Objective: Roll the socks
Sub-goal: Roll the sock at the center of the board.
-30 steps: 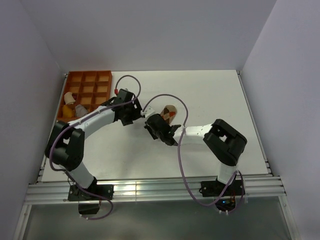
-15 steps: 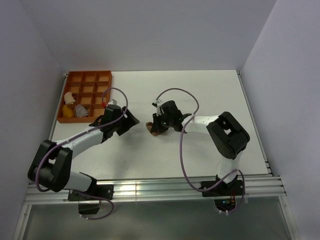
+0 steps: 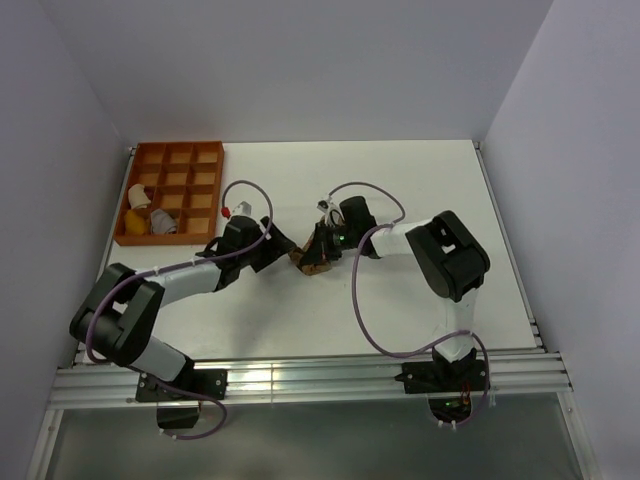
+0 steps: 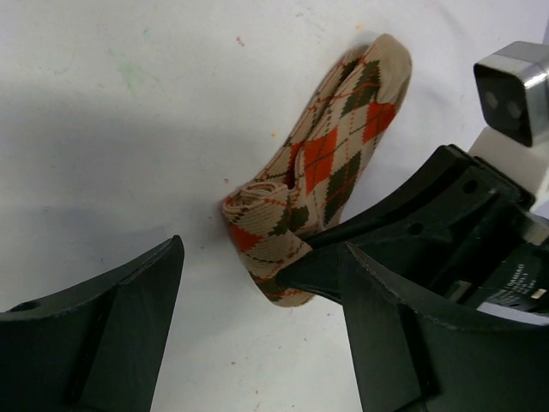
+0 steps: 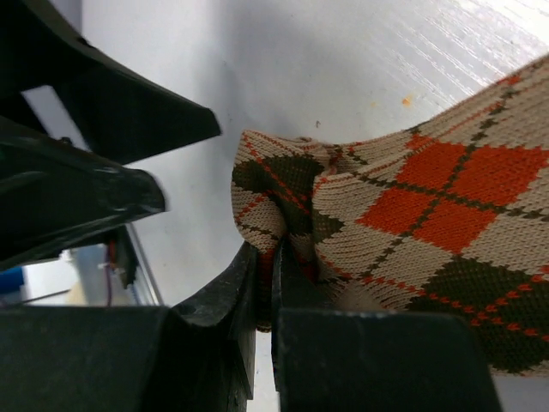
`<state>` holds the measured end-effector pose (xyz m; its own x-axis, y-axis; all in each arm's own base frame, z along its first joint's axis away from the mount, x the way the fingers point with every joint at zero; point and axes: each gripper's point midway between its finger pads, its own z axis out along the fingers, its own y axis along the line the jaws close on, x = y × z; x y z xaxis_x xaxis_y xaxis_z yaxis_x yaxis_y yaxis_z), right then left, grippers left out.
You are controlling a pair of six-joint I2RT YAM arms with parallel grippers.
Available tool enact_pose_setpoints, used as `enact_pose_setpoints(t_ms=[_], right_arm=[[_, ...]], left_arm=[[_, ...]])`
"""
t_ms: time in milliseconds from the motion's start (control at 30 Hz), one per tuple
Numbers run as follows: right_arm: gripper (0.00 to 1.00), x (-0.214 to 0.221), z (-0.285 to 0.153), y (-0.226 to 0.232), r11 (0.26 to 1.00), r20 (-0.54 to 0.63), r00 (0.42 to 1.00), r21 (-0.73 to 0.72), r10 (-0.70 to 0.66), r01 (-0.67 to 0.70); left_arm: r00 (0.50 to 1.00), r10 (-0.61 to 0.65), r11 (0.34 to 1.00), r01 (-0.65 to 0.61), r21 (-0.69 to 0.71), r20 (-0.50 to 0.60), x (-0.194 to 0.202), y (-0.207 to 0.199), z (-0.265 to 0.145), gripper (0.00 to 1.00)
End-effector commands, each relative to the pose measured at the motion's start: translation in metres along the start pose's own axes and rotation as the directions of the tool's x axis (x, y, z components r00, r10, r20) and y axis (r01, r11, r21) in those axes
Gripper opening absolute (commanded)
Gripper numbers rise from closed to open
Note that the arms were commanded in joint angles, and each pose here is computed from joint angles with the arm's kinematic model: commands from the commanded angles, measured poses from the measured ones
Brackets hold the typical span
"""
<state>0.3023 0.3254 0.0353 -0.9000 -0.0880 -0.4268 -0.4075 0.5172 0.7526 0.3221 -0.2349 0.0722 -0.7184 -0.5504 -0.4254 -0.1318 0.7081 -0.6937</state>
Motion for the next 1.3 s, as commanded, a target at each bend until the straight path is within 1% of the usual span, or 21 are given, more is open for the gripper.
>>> enact_pose_setpoints(t_ms=[0,100,267,433,600,700,933,1133,1267], right_arm=[[0.00,0.022,0.000,-0.010,0.991,-0.064,0.990,-0.021,0.129,-0.131],[0.00,0.026,0.001,-0.017,0.989,-0.075,0.986,0.002,0.150,-0.150],[0.00,0.031,0.002,-0.020,0.982,-0.086,0.978,-0.003,0.190,-0.191],[0.00,0.038,0.003,-0.025,0.969,-0.098,0.965,-0.021,0.241,-0.244],[0.00,0.042,0.001,-0.035,0.957,-0.090,0.954,-0.002,0.287,-0.289],[0.00,0.041,0.000,-0.037,0.954,-0.090,0.950,0.004,0.298,-0.299],[0.00,0.043,-0.001,-0.046,0.940,-0.086,0.936,0.010,0.342,-0.342],[0.01,0.047,-0.001,-0.053,0.934,-0.091,0.930,0.025,0.357,-0.356],[0.01,0.048,-0.002,-0.057,0.931,-0.091,0.926,0.038,0.366,-0.364]], left_arm=[[1.000,-0.002,0.999,0.003,0.042,-0.013,0.007,-0.009,0.008,0.77],[0.999,0.000,0.999,0.002,0.040,-0.034,0.015,-0.010,0.013,0.75],[0.998,-0.021,1.000,0.021,0.001,-0.052,0.022,-0.001,0.021,0.73],[0.998,-0.044,0.999,0.044,0.001,-0.044,0.023,0.002,0.027,0.71],[0.997,-0.049,0.999,0.048,-0.015,-0.060,0.026,0.003,0.034,0.69],[0.997,-0.054,0.998,0.052,-0.028,-0.063,0.028,0.007,0.035,0.68],[0.994,-0.080,0.996,0.076,-0.049,-0.071,0.036,0.020,0.034,0.61],[0.992,-0.092,0.994,0.087,-0.064,-0.089,0.042,0.026,0.040,0.57],[0.992,-0.095,0.994,0.091,-0.058,-0.081,0.041,0.026,0.041,0.54]])
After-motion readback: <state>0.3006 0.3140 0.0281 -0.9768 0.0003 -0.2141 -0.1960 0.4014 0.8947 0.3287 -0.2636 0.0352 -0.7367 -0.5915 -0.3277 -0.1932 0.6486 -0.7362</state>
